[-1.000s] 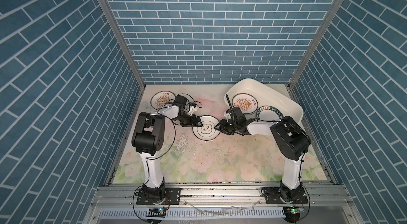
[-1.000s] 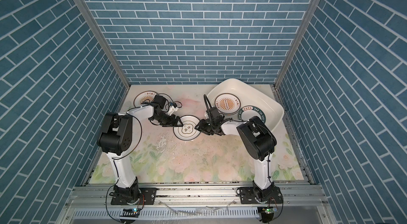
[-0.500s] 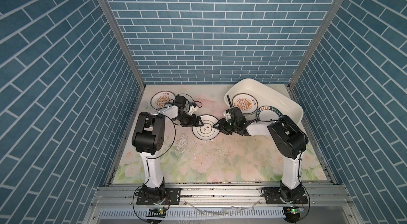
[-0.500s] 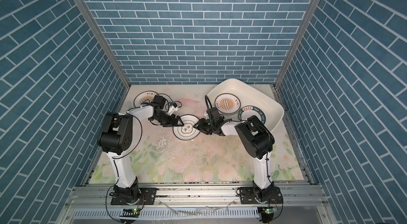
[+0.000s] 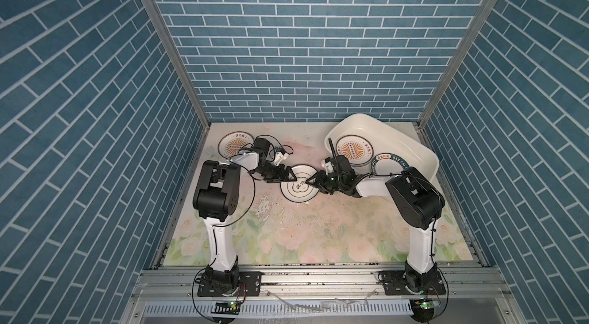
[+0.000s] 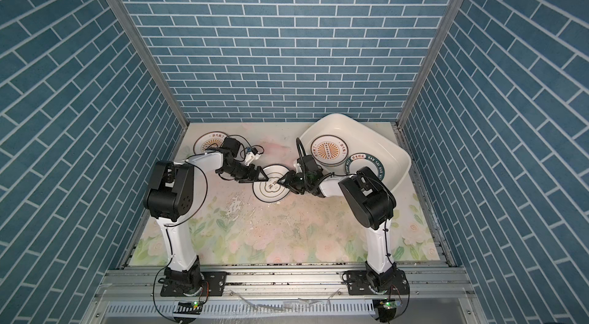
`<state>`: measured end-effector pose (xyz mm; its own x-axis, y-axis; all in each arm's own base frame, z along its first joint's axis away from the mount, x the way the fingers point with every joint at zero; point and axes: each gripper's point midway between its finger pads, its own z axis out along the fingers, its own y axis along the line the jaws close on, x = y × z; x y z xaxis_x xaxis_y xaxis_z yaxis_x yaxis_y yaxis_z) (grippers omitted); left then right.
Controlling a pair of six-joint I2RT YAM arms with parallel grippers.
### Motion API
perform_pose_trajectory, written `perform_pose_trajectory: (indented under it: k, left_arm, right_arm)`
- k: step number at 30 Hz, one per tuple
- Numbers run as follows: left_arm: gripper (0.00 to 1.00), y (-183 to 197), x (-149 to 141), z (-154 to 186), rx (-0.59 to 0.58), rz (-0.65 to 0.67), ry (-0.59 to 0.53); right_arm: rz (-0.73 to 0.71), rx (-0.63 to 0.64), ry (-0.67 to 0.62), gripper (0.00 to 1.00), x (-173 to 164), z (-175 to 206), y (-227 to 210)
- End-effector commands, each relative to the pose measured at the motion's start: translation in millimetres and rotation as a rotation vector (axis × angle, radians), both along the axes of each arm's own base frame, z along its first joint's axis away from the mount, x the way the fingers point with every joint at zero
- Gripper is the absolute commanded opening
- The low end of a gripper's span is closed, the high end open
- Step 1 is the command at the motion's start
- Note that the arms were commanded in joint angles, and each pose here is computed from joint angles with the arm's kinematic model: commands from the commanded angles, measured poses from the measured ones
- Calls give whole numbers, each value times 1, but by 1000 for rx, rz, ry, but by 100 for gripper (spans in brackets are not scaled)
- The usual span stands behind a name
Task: Place the plates into the plastic bin on the countertop
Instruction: Pick up the plate from the center of the table.
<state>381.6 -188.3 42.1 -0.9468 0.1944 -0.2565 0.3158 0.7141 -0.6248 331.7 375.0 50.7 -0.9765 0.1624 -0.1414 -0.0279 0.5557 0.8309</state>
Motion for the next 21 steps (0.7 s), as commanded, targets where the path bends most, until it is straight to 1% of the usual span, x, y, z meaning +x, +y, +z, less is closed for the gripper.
perform_pose_trajectory:
  k: [1,7,12,21]
  left_arm:
    - [84,-3,-23,-24,2,-23,121]
    - [85,-3,-26,-21,3,-43,106]
    - [85,-2,-27,-18,4,-48,98]
    - [85,-2,-26,-14,2,-48,87]
  right_arm:
    - [31,73,-34,39,-2,22,14]
    - [30,67,-38,32,-3,21,13]
    - [31,69,-41,30,-4,22,12]
    - [35,84,-49,22,-5,27,13]
